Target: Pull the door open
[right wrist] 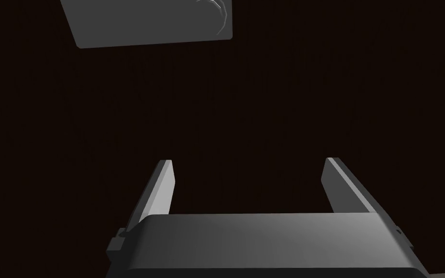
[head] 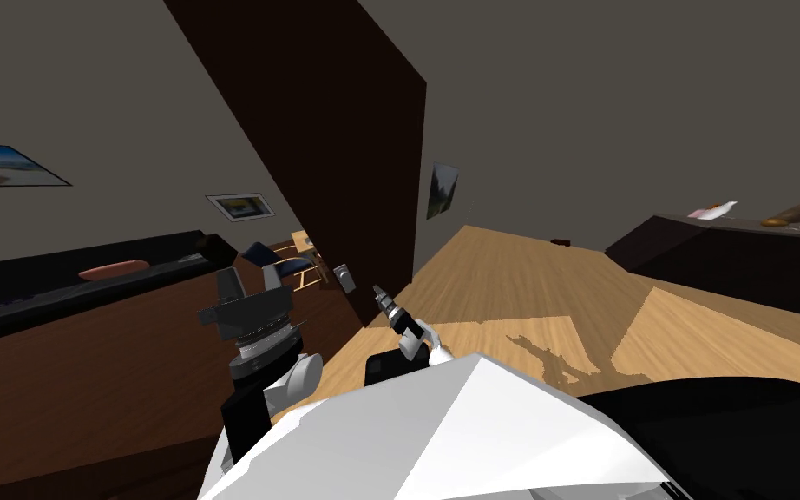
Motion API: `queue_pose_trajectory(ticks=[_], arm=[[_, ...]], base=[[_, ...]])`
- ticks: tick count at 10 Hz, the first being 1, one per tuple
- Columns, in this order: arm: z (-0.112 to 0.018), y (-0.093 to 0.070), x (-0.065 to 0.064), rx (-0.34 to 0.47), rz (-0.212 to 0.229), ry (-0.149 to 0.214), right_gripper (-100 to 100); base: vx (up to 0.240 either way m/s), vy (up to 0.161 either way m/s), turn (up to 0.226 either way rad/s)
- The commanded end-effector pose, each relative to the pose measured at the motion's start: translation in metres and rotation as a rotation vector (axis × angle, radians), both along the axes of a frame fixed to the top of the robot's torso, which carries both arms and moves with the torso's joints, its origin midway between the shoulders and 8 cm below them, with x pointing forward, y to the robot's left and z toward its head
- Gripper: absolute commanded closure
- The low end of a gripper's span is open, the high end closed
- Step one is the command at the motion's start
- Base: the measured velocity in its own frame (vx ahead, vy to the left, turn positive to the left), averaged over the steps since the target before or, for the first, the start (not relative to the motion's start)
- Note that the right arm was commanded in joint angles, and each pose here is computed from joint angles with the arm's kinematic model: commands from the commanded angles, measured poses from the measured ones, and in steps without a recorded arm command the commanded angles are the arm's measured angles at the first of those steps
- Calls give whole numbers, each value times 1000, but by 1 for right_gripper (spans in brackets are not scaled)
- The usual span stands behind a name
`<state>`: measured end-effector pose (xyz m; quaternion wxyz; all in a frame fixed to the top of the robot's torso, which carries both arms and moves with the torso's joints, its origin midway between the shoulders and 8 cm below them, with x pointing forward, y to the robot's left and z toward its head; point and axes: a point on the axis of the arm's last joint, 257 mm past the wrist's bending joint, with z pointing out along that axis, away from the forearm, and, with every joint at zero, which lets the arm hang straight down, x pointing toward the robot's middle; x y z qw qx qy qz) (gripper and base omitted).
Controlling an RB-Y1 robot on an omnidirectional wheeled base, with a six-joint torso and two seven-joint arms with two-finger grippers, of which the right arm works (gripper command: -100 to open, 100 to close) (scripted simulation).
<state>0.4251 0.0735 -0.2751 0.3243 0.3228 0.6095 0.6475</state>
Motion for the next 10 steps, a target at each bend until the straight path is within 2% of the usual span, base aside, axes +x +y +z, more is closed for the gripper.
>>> queue_pose_trajectory(ticks=[1, 3, 4, 10], arm=[[0, 0, 0, 0, 0, 0, -100], [0, 0, 0, 0, 0, 0, -100], [-1, 0, -1, -5, 5, -1, -100], [-10, 1, -5, -34, 36, 0, -100]], base=[[3, 21, 50], [9, -7, -5], [-77, -146, -54], [-94, -207, -43]])
